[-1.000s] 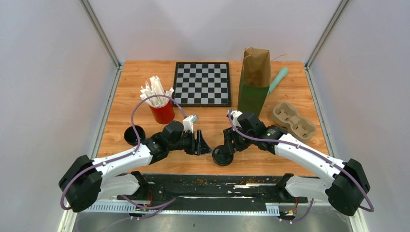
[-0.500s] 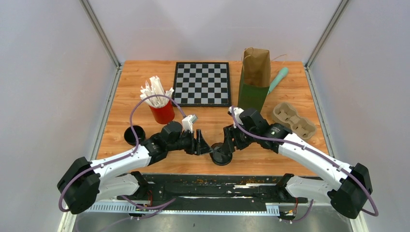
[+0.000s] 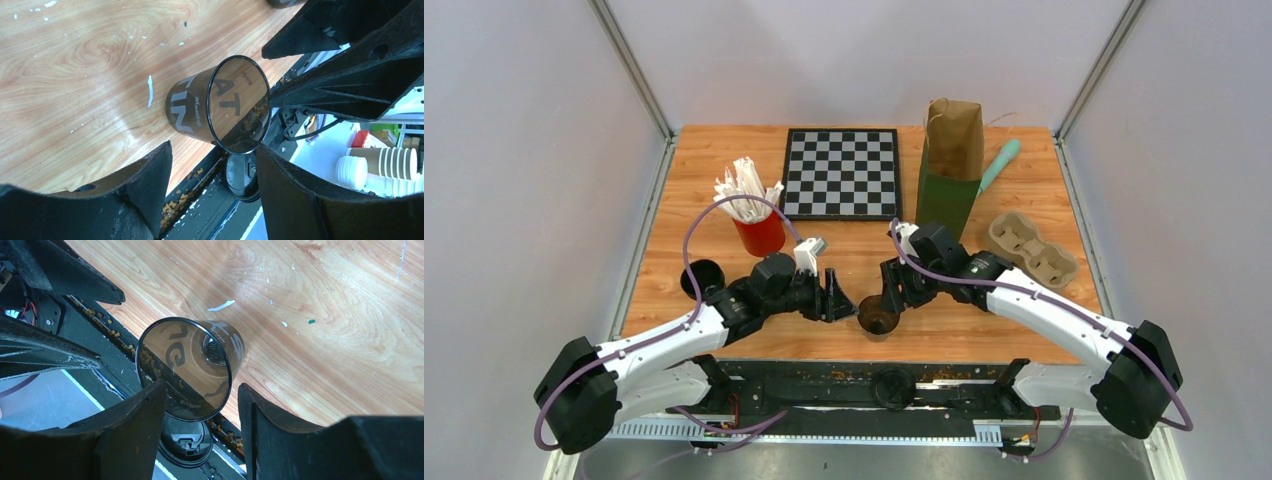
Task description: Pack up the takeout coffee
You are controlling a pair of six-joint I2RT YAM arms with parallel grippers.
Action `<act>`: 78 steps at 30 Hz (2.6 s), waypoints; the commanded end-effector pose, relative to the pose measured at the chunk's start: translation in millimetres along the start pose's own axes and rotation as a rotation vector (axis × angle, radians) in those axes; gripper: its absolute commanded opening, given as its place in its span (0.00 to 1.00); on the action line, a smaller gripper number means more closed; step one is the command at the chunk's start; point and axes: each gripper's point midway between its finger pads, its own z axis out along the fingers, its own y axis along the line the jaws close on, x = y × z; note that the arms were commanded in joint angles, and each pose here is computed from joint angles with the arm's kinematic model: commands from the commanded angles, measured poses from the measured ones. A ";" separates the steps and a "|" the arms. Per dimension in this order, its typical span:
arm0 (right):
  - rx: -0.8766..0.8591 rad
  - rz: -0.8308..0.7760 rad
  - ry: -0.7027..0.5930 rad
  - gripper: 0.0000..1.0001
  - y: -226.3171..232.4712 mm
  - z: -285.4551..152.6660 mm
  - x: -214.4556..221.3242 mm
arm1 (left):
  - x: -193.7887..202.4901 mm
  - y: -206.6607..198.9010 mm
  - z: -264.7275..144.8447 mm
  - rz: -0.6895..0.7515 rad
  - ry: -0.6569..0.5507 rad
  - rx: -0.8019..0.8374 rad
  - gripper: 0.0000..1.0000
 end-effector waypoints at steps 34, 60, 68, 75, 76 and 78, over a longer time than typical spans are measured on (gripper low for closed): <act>0.239 0.094 0.194 0.41 2.0 24.3 167.0 | -28.4 2.7 -66.1 0.199 -0.114 -0.166 0.69; -0.029 0.004 -0.071 0.06 91.4 -16.0 63.7 | -28.1 -52.2 -91.4 0.315 0.043 -0.009 0.59; -0.008 -0.074 -0.200 0.08 107.9 -13.1 1.8 | -16.0 -42.5 -71.8 0.369 0.136 0.007 0.52; -0.019 -0.103 -0.222 0.10 113.8 -10.7 -22.4 | -14.6 -15.9 -62.0 0.385 0.168 -0.105 0.39; -0.020 -0.103 -0.225 0.10 113.2 -10.8 -23.6 | -14.6 -14.2 -61.7 0.386 0.169 -0.113 0.36; -0.021 -0.101 -0.222 0.10 110.9 -9.1 -22.7 | -14.0 -12.5 -61.2 0.387 0.172 -0.119 0.25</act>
